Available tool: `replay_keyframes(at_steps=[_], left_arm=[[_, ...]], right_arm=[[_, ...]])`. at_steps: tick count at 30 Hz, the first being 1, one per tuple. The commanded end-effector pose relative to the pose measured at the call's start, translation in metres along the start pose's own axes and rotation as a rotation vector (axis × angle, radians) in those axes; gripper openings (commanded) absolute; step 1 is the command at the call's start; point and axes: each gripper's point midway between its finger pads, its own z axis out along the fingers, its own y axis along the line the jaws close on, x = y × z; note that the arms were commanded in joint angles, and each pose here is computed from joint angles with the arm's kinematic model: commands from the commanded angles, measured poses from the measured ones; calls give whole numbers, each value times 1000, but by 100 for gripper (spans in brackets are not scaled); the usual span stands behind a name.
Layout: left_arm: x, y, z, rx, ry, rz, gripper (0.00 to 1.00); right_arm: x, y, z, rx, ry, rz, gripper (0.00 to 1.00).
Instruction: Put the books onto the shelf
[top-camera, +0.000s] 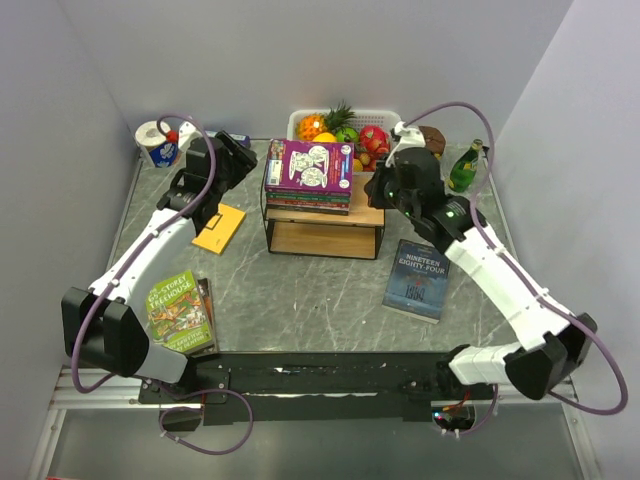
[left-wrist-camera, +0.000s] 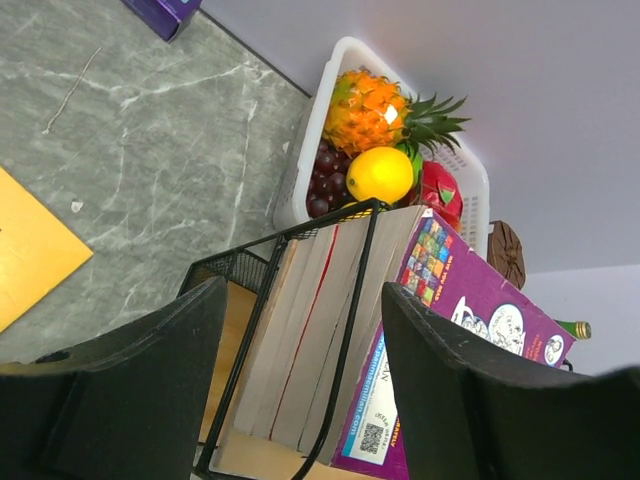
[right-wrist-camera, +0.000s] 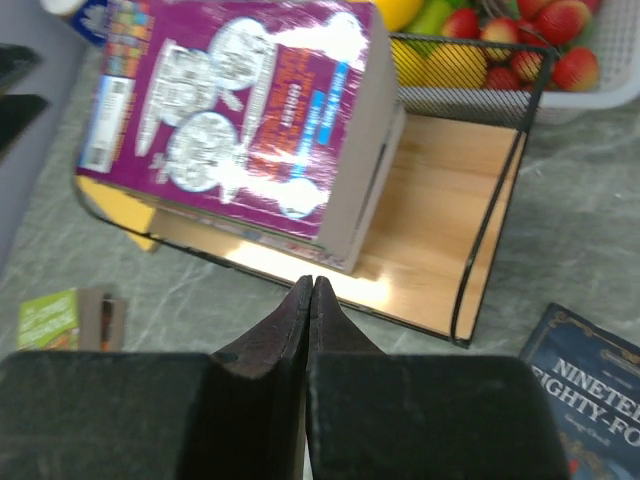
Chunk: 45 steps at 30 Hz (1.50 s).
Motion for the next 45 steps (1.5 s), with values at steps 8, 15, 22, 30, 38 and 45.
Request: replay_keyframes(at_steps=[8,15,22,30,38,45], left_arm=[[-30,51,-33,-189,-79,-21,70],[-13,153,-91,-504,-75,5,98],[24,266,-120,-701,107,-140,96],[47,319,-159,-966,185,-268,96],[50,327,-172,-989,99,-335,96],[47,367,-195,-1257,55,-413,91]], right_arm=[[20,-5,1,-6,17,-9,0],[73,37,-45,-312,-45,-22,7],[152,75,-50,-436,117,-74,41],[209,126,-62,-633,189,-7,64],[233,194,-55,-673,293,-103,73],[233,209,-63,-686,303,-93,72]])
